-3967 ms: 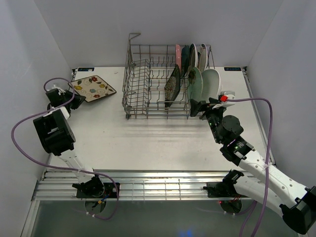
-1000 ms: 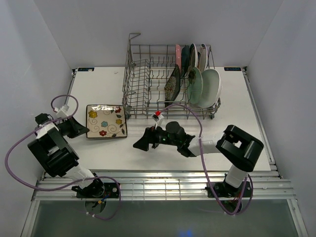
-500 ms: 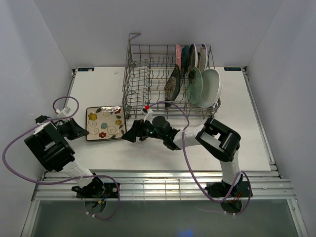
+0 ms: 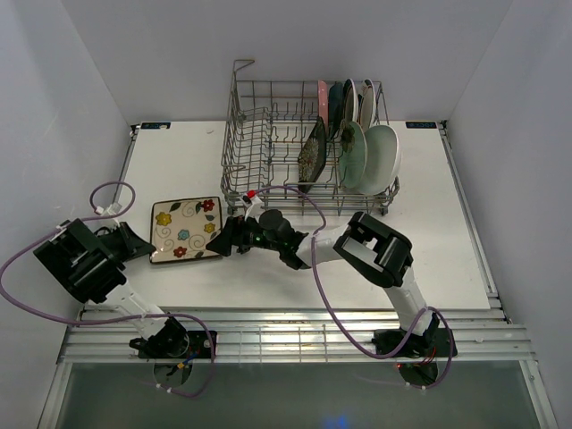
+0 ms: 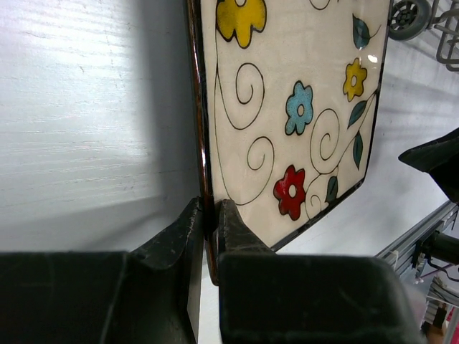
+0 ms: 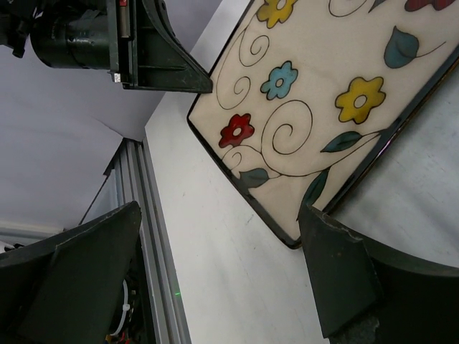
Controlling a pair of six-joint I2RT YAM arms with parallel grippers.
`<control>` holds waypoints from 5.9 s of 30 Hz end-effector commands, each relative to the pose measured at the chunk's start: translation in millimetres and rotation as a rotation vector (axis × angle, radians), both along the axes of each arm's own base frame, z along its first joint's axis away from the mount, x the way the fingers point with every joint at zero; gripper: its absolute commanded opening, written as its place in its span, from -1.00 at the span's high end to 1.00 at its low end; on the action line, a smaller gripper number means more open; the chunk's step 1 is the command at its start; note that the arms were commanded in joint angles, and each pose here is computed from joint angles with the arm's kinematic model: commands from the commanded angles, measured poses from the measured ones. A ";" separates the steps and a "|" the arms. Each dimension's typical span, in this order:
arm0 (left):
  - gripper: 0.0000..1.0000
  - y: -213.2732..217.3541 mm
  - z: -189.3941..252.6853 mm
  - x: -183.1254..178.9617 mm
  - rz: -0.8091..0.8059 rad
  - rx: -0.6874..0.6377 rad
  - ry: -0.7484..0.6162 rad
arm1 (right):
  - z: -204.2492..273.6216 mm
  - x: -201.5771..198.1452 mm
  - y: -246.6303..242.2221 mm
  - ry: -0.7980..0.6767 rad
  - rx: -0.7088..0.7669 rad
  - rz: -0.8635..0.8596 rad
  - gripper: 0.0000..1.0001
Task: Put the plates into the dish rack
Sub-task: Pick up the plate at the center of the board, then insert the plate into the dish rack.
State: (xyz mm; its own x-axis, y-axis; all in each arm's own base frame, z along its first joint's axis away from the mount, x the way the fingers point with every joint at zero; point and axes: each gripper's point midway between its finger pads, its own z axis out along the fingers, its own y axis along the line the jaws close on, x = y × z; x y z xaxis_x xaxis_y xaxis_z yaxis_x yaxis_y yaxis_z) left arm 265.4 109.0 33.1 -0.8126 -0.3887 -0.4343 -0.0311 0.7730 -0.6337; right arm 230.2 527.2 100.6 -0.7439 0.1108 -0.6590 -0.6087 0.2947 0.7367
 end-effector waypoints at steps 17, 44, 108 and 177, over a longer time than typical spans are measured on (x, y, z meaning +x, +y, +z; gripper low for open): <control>1.00 32.1 -6.8 -3.9 -0.103 0.198 -0.061 | -37.2 17.4 -20.6 -0.007 -0.128 -0.239 -0.97; 1.00 18.5 -15.9 -30.0 -0.281 0.203 -0.082 | -81.1 -10.3 12.9 0.272 -0.179 -0.107 -0.97; -0.38 18.9 80.1 -10.2 -0.218 0.043 -0.301 | -10.4 -32.9 -19.5 0.172 -0.015 -0.180 0.84; -0.93 -16.2 130.4 33.1 -0.063 0.139 -0.478 | 303.0 -2.2 -70.1 -0.696 -0.190 -0.388 0.85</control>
